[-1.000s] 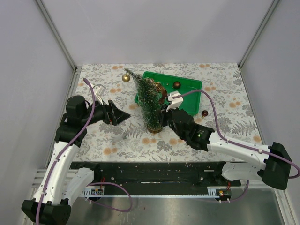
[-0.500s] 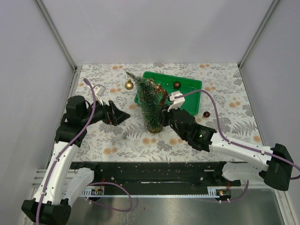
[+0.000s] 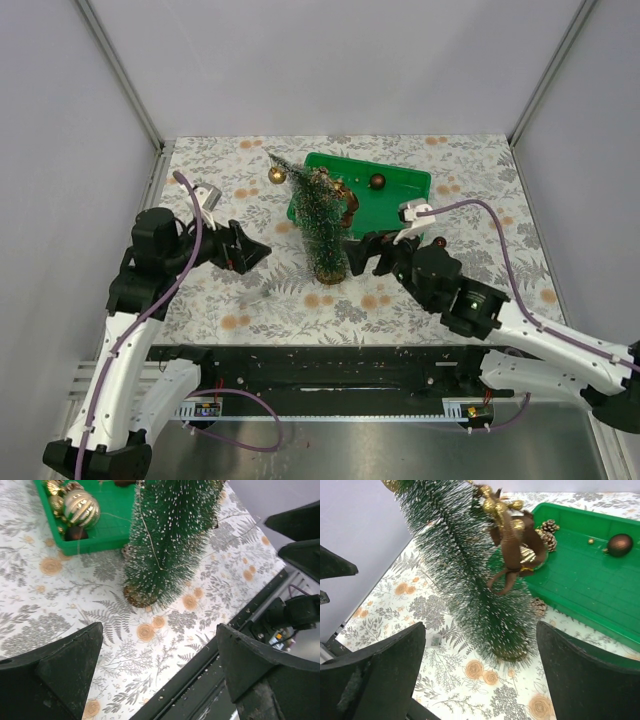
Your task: Decorate the small christmas tree
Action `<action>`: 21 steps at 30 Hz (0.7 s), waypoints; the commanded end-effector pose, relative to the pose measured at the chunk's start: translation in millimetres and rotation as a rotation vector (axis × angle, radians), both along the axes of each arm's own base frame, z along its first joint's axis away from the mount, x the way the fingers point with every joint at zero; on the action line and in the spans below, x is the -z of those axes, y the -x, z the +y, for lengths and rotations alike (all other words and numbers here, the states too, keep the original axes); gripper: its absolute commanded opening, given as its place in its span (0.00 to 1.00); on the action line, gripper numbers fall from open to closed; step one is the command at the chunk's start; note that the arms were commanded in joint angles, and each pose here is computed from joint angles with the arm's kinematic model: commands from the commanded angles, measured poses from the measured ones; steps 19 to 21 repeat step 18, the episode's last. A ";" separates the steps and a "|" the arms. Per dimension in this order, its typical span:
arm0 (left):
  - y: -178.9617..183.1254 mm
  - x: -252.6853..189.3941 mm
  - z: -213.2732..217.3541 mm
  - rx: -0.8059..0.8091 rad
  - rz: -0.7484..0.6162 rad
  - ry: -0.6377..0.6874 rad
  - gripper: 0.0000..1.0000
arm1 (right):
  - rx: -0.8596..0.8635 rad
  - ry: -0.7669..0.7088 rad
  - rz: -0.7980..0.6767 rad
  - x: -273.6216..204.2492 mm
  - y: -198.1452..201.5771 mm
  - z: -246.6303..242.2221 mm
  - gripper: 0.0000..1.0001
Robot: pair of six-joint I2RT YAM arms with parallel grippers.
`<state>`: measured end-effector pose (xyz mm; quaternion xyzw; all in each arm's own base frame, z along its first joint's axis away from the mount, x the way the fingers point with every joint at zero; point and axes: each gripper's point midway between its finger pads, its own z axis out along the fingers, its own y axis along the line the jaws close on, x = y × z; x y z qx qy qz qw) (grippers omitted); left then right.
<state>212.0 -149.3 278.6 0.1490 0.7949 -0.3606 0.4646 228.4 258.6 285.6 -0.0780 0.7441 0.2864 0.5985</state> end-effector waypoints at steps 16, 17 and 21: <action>-7.4 -4.3 85.6 -0.365 -0.131 -0.363 0.99 | 0.195 0.004 0.004 -24.0 30.8 -109.3 1.00; -7.5 -3.8 88.4 -0.363 -0.145 -0.388 0.99 | 0.200 0.011 0.008 -22.5 30.8 -110.8 0.99; -8.7 -2.1 89.6 -0.371 -0.139 -0.392 0.99 | 0.206 0.017 0.009 -22.0 30.7 -112.1 0.99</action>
